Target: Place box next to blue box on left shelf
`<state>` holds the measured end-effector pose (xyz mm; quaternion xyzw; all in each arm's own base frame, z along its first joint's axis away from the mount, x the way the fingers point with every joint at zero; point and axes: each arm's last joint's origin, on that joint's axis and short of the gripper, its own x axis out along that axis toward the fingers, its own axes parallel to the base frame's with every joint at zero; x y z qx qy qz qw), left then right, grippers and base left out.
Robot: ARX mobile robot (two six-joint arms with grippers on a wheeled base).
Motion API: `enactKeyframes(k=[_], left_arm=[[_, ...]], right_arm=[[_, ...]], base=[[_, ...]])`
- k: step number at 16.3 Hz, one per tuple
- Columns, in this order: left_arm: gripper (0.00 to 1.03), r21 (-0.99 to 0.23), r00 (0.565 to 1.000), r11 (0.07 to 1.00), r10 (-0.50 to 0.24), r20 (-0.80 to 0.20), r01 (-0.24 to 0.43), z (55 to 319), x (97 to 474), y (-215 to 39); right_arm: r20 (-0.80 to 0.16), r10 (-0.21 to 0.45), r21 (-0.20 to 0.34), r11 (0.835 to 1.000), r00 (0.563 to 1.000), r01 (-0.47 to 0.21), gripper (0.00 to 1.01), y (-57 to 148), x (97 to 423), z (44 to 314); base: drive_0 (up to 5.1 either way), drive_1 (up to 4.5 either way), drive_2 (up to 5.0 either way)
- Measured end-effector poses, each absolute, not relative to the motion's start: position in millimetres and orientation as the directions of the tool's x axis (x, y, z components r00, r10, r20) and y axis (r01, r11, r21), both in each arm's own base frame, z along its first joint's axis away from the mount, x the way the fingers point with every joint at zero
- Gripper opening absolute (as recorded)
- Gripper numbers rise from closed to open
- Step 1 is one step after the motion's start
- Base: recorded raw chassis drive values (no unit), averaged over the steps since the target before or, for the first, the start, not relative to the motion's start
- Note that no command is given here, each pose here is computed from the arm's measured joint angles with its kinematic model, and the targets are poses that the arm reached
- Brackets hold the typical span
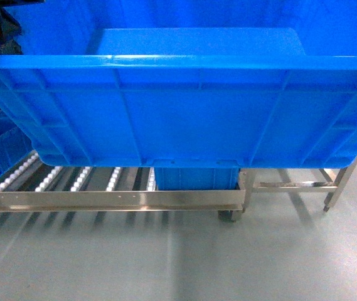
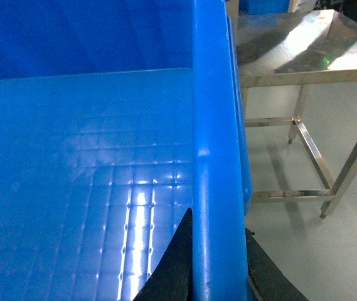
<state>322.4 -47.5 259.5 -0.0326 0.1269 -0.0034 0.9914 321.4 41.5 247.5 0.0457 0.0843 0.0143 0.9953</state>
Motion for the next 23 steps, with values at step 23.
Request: enactKeyframes(k=[23], left_arm=[[0.08,-0.066,0.968,0.998,-0.014,-0.249,-0.002,259.7,322.5,-47.5]], right_arm=[[-0.165,0.037,0.093,0.995,0.986,-0.021,0.07,41.5,321.4,247.7]], base=[[-5.0,2.41,2.4]])
